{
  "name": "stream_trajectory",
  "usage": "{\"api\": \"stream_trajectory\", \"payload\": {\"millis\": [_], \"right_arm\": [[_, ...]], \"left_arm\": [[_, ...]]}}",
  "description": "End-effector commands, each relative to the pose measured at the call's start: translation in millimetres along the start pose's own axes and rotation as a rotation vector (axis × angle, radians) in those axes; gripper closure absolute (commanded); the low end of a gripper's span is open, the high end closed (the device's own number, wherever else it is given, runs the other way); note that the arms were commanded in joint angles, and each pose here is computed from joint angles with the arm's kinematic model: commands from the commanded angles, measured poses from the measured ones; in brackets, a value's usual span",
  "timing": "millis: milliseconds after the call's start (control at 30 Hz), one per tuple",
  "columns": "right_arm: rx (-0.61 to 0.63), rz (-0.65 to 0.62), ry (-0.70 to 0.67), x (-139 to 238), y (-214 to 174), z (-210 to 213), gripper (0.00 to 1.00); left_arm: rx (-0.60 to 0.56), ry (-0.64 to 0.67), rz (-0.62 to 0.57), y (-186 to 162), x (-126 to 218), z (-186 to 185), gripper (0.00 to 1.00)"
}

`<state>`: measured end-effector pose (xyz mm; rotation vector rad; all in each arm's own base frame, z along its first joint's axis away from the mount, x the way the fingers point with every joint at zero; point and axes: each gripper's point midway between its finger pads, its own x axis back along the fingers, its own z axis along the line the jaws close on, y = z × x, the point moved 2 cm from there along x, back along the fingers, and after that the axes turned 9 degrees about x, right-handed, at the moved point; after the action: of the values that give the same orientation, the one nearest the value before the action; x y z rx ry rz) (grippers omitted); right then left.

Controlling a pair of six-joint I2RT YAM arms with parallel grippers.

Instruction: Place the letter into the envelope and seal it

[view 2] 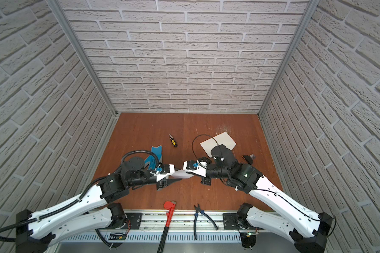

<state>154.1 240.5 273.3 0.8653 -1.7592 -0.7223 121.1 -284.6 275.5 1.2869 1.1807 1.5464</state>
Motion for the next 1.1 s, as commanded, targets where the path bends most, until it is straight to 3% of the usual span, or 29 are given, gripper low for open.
{"api": "stream_trajectory", "payload": {"millis": [0,600,700,767,933,1000,1033,1067], "right_arm": [[-0.020,-0.005,0.045,-1,0,8,0.94],[-0.058,0.055,0.067,-4,-15,15,0.94],[-0.057,0.058,0.059,-2,-14,13,0.94],[-0.058,0.052,0.051,-1,-13,13,0.94],[-0.065,0.039,0.036,1,-10,11,0.94],[-0.067,0.035,0.034,1,-9,10,0.94],[-0.067,0.034,0.030,1,-9,10,0.94],[-0.069,0.033,0.028,1,-9,10,0.94]], "left_arm": [[-0.050,-0.035,-0.095,31,0,-3,0.57],[-0.006,-0.168,-0.130,31,-11,-5,0.73],[0.005,-0.185,-0.120,29,-15,-5,0.81],[0.018,-0.196,-0.104,24,-18,-4,0.95],[0.045,-0.204,-0.076,16,-20,-3,1.00],[0.050,-0.197,-0.078,14,-20,-2,1.00],[0.051,-0.187,-0.080,14,-19,-1,0.84],[0.053,-0.175,-0.082,13,-19,0,0.60]]}}
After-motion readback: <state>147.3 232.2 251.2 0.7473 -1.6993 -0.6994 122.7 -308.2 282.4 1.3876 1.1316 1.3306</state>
